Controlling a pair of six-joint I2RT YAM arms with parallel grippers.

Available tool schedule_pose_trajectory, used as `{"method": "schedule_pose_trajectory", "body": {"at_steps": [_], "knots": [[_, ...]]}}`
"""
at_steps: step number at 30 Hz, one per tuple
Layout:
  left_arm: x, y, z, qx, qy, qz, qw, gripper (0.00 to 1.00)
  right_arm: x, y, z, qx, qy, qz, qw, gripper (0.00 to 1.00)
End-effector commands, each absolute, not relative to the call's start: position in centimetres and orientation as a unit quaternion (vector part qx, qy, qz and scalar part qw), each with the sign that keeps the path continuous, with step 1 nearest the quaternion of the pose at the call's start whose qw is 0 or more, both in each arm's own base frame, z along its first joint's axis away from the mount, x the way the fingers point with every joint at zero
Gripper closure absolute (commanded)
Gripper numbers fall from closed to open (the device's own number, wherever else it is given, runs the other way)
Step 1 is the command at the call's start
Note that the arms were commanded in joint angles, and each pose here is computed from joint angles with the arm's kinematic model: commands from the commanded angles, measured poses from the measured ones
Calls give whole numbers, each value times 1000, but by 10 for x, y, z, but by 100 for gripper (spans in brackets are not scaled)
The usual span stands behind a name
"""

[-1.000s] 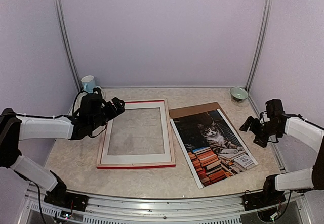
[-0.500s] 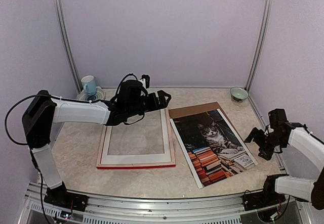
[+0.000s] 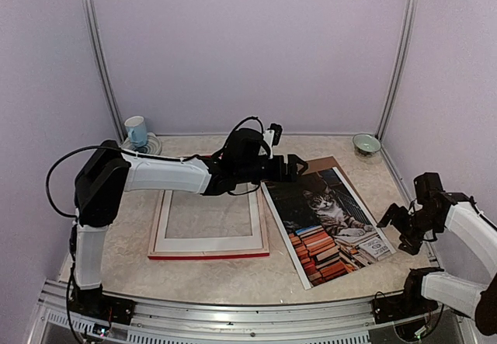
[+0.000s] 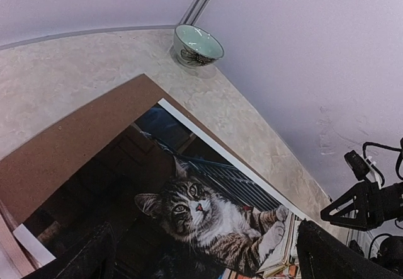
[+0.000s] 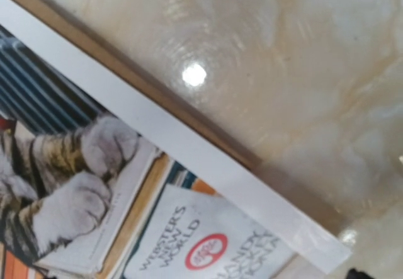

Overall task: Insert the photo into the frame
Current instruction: Pick up the photo from the backboard.

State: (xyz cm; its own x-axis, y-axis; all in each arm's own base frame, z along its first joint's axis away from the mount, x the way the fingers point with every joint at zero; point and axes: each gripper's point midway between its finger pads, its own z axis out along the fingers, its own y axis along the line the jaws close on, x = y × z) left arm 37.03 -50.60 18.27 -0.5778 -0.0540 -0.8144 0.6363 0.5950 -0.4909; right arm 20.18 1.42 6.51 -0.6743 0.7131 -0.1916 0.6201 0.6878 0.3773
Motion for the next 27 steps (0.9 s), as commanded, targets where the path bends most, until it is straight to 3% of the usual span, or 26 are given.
{"method": "schedule_pose_trajectory", "body": {"at_steps": [1, 19, 27], "knots": [[357, -531, 177, 226, 772, -429, 410, 1, 199, 10, 72, 388, 899, 132, 154, 1], [347, -560, 154, 266, 760, -461, 372, 1, 187, 11, 41, 430, 900, 60, 46, 1], [344, -562, 144, 268, 764, -460, 364, 1, 198, 16, 33, 426, 898, 85, 66, 1]]}}
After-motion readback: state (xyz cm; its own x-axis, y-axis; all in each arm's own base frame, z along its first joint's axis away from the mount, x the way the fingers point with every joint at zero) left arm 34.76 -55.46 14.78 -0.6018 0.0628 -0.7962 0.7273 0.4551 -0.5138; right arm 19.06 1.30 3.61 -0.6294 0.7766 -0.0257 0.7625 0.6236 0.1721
